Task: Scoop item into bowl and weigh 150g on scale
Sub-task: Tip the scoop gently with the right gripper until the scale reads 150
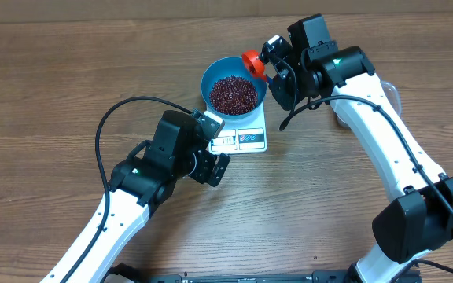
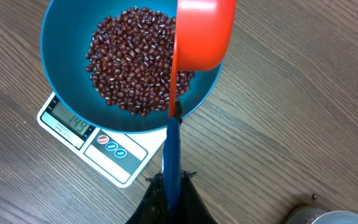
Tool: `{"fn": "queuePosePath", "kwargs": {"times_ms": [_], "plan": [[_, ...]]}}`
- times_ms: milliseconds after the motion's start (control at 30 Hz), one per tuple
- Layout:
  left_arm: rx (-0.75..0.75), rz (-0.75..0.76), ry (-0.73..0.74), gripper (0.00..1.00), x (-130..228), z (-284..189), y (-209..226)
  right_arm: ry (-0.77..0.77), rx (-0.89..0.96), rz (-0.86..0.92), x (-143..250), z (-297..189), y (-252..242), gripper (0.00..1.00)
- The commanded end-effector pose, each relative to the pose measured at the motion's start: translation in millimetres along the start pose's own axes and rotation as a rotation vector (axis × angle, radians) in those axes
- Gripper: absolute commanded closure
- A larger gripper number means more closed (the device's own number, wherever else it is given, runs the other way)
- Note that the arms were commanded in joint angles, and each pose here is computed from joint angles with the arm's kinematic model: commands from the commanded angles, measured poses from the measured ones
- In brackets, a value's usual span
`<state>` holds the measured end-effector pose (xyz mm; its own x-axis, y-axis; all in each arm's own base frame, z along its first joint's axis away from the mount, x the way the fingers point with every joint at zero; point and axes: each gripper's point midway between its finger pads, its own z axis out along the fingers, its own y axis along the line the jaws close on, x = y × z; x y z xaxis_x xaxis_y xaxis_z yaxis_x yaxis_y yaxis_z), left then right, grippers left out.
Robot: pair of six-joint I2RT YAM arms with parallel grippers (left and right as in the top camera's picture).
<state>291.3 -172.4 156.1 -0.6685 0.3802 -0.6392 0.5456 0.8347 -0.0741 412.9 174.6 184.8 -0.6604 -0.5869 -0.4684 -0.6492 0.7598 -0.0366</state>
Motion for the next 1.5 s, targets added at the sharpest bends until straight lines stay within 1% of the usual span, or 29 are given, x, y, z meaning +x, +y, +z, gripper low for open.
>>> {"fn": "queuePosePath", "kwargs": {"times_ms": [0,400,1467], "plan": [[-0.010,0.007,-0.018,0.01,-8.2,-3.0,2.8,-0.027,0.017,-0.025,-9.2,-6.4,-1.3,0.96],[-0.010,0.007,-0.018,0.01,-8.2,-3.0,2.8,-0.032,0.009,-0.042,-12.7,-5.5,6.8,0.96],[-0.010,0.007,-0.018,0.00,-8.2,-3.0,2.8,-0.032,0.019,-0.036,-12.7,-5.6,4.1,0.96]]}}
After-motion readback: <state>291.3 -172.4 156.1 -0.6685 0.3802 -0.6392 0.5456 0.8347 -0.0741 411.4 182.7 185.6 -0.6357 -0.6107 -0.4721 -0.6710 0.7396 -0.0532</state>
